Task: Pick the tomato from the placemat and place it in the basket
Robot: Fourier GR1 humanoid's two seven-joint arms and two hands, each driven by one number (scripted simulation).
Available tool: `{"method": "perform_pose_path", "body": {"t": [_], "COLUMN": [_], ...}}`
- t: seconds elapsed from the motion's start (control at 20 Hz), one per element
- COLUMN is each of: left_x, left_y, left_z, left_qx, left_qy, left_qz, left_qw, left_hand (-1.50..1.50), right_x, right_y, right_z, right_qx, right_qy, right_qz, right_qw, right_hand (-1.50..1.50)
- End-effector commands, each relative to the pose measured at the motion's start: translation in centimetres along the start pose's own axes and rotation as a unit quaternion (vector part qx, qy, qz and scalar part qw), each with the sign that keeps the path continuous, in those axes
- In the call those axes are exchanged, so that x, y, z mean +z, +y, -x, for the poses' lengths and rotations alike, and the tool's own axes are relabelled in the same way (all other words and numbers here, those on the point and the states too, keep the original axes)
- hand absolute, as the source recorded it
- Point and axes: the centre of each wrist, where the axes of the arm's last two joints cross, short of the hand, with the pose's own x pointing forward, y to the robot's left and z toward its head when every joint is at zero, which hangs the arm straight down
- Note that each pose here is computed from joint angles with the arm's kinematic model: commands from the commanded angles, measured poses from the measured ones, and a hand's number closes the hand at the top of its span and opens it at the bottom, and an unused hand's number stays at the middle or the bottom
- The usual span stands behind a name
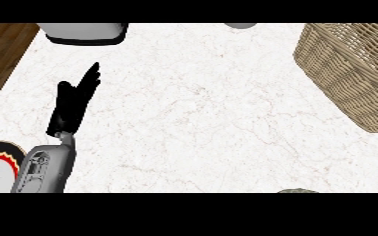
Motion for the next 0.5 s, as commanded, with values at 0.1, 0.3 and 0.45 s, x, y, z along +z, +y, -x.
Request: {"method": "perform_pose_path", "body": {"t": [0.1,0.3,0.45], "left_x": [-0.1,1.2,0.4], "left_y": [0.7,0.6,0.8], "left_z": [0.0,0.3,0.9], "left_qx": [-0.003,-0.007,-0.002], "left_qy": [0.003,-0.001,0.008], "left_qz": [-0.007,-0.002,-0.006], "left_qw": [1.0,1.0,1.0], "left_hand": [0.0,0.0,0.0], "right_x": [0.1,0.9,2.0], "right_y": [0.0,-0.6,-2.7], "right_z": [0.7,1.7,2.3], "right_qx": [-0.084,-0.115,-0.138], "right_qy": [-0.023,-0.008,0.017], "right_qz": [0.071,0.161,0.194], "right_qw": [0.994,0.98,0.971], "right_hand": [-1.5,-1.5,-1.5]}}
